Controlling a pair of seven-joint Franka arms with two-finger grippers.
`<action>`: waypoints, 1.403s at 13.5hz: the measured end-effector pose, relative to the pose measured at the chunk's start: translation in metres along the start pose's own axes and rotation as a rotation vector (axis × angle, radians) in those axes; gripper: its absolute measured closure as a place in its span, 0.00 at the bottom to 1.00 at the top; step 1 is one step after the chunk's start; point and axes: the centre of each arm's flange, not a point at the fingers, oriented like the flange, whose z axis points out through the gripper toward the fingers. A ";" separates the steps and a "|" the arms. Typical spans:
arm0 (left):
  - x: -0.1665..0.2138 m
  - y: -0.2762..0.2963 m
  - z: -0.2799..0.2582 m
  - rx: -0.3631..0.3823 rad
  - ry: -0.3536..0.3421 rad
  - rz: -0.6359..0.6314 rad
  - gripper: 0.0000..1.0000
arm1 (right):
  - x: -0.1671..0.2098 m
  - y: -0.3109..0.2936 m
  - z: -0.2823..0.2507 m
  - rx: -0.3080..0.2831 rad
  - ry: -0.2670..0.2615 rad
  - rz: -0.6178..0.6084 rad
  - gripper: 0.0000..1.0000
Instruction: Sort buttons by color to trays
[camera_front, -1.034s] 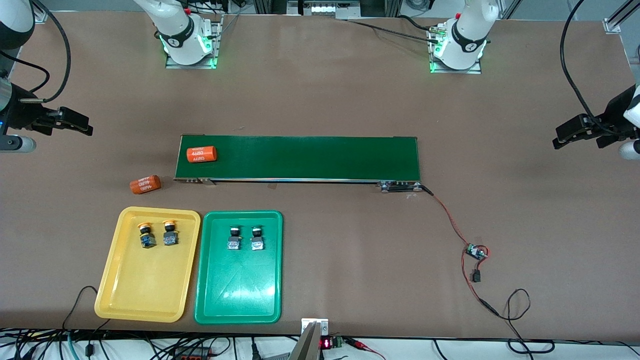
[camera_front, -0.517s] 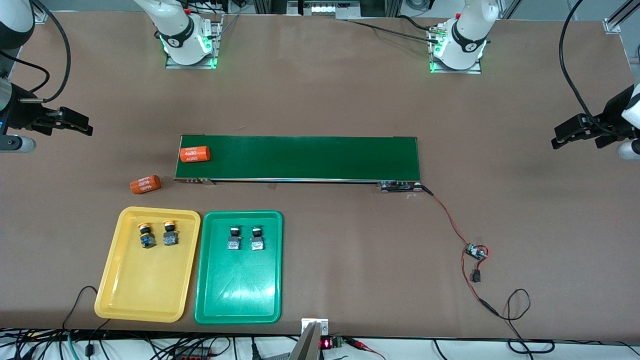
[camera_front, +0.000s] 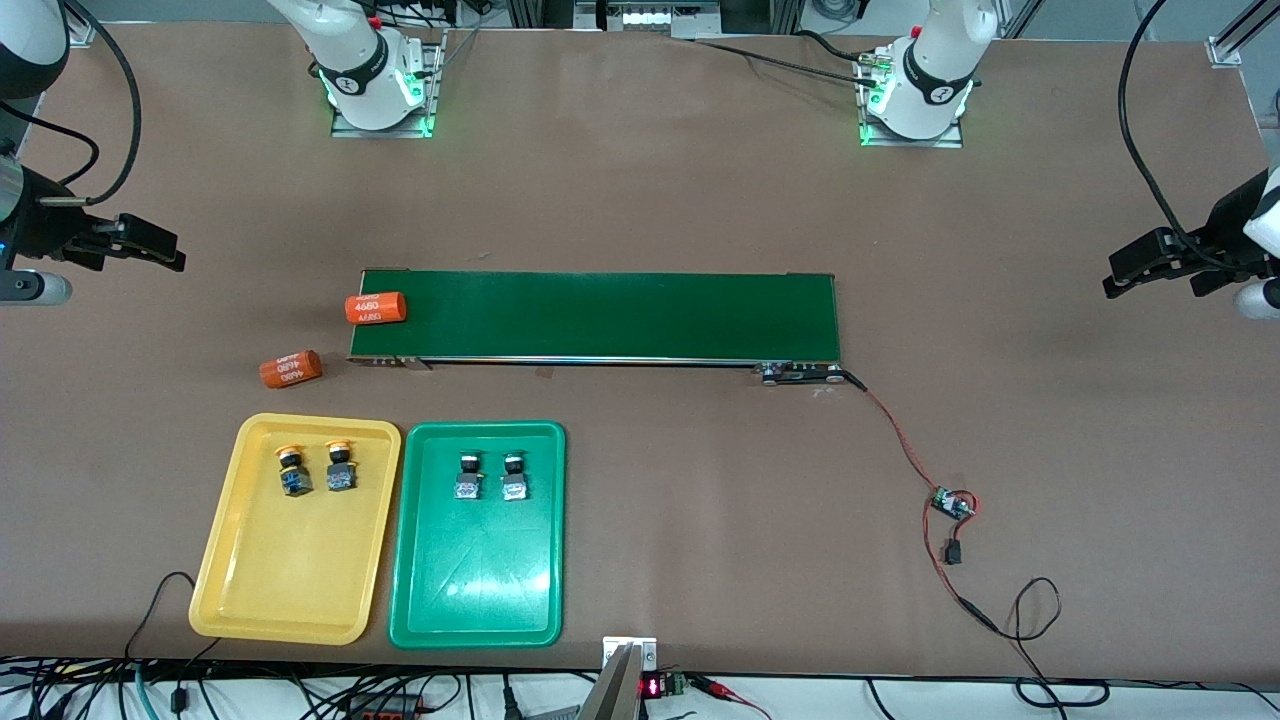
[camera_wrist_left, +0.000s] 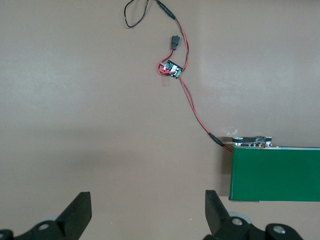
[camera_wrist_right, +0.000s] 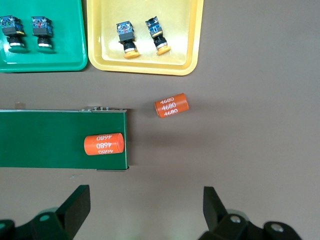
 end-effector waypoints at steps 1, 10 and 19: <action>0.000 0.000 0.000 0.000 0.000 0.000 0.00 | 0.000 0.000 0.000 0.000 0.000 0.000 0.00; 0.000 -0.002 0.000 0.000 0.000 -0.003 0.00 | 0.002 0.000 0.001 0.001 0.007 0.000 0.00; 0.000 -0.004 0.000 0.000 0.000 -0.006 0.00 | 0.002 0.000 0.001 0.002 0.011 0.001 0.00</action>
